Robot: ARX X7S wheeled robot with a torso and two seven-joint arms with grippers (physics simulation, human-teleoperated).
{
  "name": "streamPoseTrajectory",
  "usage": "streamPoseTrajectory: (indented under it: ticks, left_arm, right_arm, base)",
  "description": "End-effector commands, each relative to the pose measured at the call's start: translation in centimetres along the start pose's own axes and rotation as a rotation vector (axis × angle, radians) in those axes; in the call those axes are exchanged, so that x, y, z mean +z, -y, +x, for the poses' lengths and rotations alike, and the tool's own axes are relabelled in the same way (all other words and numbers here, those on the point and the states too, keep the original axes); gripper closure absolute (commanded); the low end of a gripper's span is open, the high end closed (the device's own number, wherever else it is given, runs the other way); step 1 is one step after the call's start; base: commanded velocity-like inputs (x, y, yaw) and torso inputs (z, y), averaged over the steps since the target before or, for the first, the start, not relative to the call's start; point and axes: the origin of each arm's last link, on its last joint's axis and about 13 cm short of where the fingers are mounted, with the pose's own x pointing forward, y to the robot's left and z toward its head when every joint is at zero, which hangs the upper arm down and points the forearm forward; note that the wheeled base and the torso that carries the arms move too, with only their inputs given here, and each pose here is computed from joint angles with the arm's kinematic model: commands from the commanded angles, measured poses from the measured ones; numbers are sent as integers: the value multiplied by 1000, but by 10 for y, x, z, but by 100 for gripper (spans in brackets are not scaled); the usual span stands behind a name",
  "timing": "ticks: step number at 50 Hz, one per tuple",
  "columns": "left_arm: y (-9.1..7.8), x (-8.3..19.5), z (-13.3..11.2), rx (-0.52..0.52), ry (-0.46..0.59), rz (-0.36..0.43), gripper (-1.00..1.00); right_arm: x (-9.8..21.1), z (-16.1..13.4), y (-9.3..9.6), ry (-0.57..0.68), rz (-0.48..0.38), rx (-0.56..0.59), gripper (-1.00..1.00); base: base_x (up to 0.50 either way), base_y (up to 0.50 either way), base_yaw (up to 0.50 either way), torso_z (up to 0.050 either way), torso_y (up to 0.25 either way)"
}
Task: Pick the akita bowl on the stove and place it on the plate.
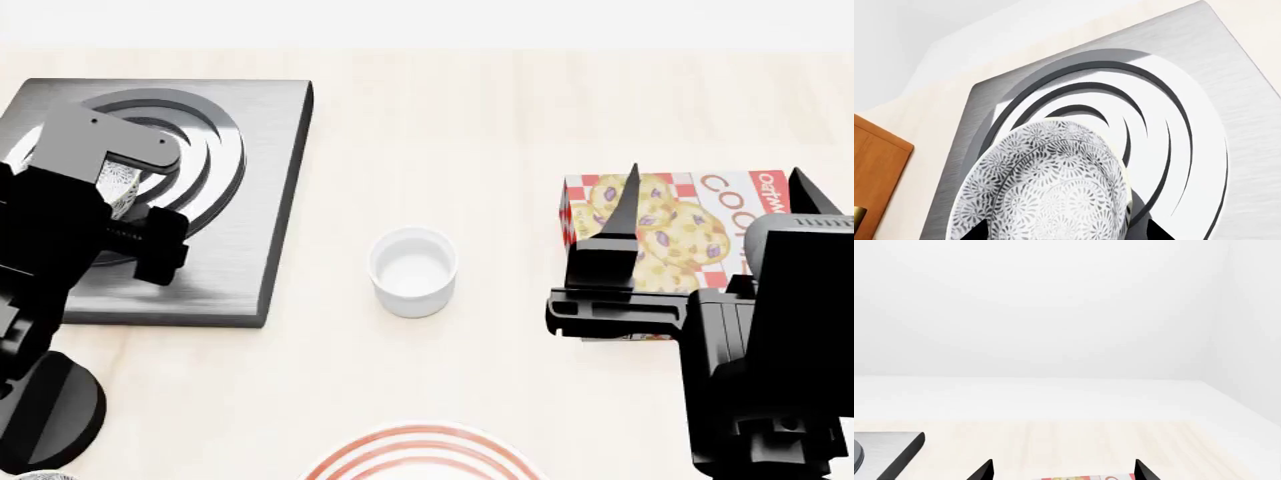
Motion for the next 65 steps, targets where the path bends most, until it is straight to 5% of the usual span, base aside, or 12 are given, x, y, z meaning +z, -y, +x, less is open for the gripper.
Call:
streamPoseTrajectory:
  ticks: [1,8,9,35,46,52,65]
  left_arm:
    - [-2,-1,0,5,-6,0,-100]
    - [-1,-3,1,0,-9,2,-100]
    - [-1,-4,1,1,-11,2,100]
    - [0,-1,0,-8,6,-5,100]
    - [-7,43,-12,46,191,-39,100]
    - [-8,66,-33,-16,308,82,100]
    - [-7,73,-62,-105,471,491,100]
  right_arm:
    - [0,0,0,0,0,0,-100]
    - [0,0,0,0,0,0,-100]
    - [0,0,0,0,0,0,-100]
    - [1,0,0,0,-2,-4,-100]
    - [0,0,0,0,-3,-6,-100]
    - [0,0,0,1,-2,-7,-100]
    - [-1,0,1,1,-2,-8,-100]
  base:
    - [0,0,0,0,0]
    - [0,0,0,0,0]
    - [0,0,0,0,0]
    - [0,0,0,0,0]
    - [0,0,0,0,0]
    - [0,0,0,0,0]
    - [0,0,0,0,0]
